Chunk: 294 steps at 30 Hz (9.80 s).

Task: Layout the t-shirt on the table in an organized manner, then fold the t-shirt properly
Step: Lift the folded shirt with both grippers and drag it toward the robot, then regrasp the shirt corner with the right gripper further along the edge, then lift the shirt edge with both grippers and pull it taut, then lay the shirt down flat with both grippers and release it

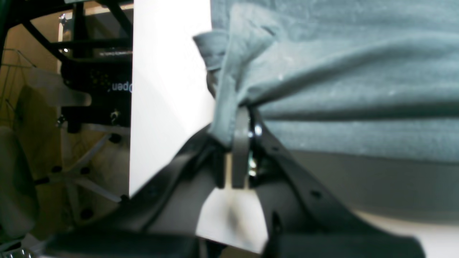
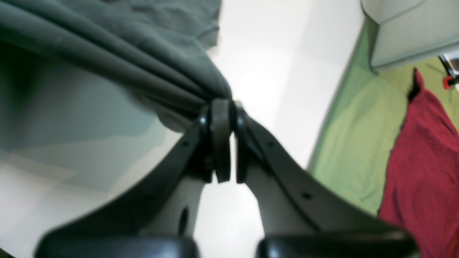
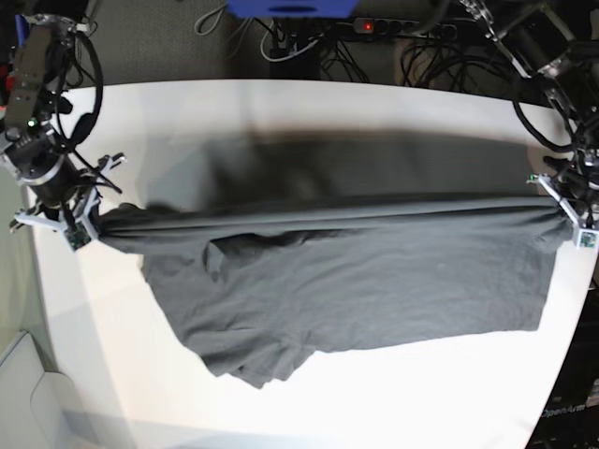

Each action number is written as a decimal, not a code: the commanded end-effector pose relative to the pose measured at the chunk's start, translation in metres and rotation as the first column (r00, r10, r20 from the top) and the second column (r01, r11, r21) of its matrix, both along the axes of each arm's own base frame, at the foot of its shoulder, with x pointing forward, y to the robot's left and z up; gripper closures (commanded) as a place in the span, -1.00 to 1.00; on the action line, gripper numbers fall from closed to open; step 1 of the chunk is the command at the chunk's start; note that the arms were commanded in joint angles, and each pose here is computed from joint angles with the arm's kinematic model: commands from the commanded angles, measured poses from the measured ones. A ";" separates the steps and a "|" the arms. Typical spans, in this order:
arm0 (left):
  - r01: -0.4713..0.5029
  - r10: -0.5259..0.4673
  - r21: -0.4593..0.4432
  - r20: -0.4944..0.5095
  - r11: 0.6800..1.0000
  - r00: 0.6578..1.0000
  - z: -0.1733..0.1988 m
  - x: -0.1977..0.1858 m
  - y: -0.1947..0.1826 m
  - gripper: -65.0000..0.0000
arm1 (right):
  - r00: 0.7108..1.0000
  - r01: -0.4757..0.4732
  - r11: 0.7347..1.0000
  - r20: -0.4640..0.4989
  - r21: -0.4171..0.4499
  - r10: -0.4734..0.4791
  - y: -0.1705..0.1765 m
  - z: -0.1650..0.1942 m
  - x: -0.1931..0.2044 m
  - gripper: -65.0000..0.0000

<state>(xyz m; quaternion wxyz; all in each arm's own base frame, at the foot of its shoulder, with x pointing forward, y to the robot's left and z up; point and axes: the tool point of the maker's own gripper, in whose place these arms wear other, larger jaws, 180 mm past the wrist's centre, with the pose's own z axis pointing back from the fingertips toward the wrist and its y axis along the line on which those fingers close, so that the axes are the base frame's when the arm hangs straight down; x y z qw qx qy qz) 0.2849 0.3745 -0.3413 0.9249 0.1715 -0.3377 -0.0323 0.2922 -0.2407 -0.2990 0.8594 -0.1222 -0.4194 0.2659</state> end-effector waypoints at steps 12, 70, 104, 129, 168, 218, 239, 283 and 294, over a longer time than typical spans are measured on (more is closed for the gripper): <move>-0.003 0.003 0.069 -0.002 0.998 1.000 0.006 -0.019 0.008 0.99 | 0.998 0.058 0.997 0.010 -0.058 -0.057 -0.023 0.009 -0.011 1.00; 0.026 -0.026 -0.049 -0.001 0.998 1.000 -0.017 -0.031 -0.010 0.99 | 0.923 0.077 0.971 -0.385 0.227 0.017 0.126 -0.079 -0.014 -0.12; 0.025 -0.024 -0.055 0.016 0.998 1.000 -0.014 -0.025 -0.012 0.99 | 0.879 0.054 0.953 -0.466 0.298 0.096 0.162 -0.106 -0.020 -0.08; 0.022 -0.019 -0.048 0.057 0.999 0.998 0.000 -0.013 -0.009 0.99 | 0.966 0.024 0.987 -0.258 0.156 0.018 0.111 -0.038 -0.003 1.00; -0.039 0.058 -0.084 0.234 0.996 0.970 0.041 0.019 -0.010 0.99 | 0.975 0.207 0.969 -0.106 0.137 -0.194 0.039 0.012 0.031 1.00; -0.108 0.087 -0.140 -0.147 0.984 0.985 -0.064 -0.088 -0.013 0.99 | 0.860 0.167 0.980 -0.501 0.106 -0.092 0.067 -0.109 -0.122 1.00; -0.104 0.088 -0.101 -0.150 0.989 0.985 -0.054 -0.087 0.002 0.99 | 0.833 0.149 0.987 -0.545 0.063 -0.091 0.055 -0.118 -0.149 1.00; -0.072 0.069 -0.026 -0.102 0.997 0.992 -0.025 -0.090 0.002 -0.32 | 0.823 0.184 0.982 -0.540 -0.042 -0.177 0.008 -0.109 -0.159 0.29; -0.061 0.062 0.014 -0.018 0.998 0.998 0.002 -0.065 0.005 -0.32 | 0.821 0.237 0.969 -0.518 -0.074 -0.241 -0.014 -0.102 -0.158 0.30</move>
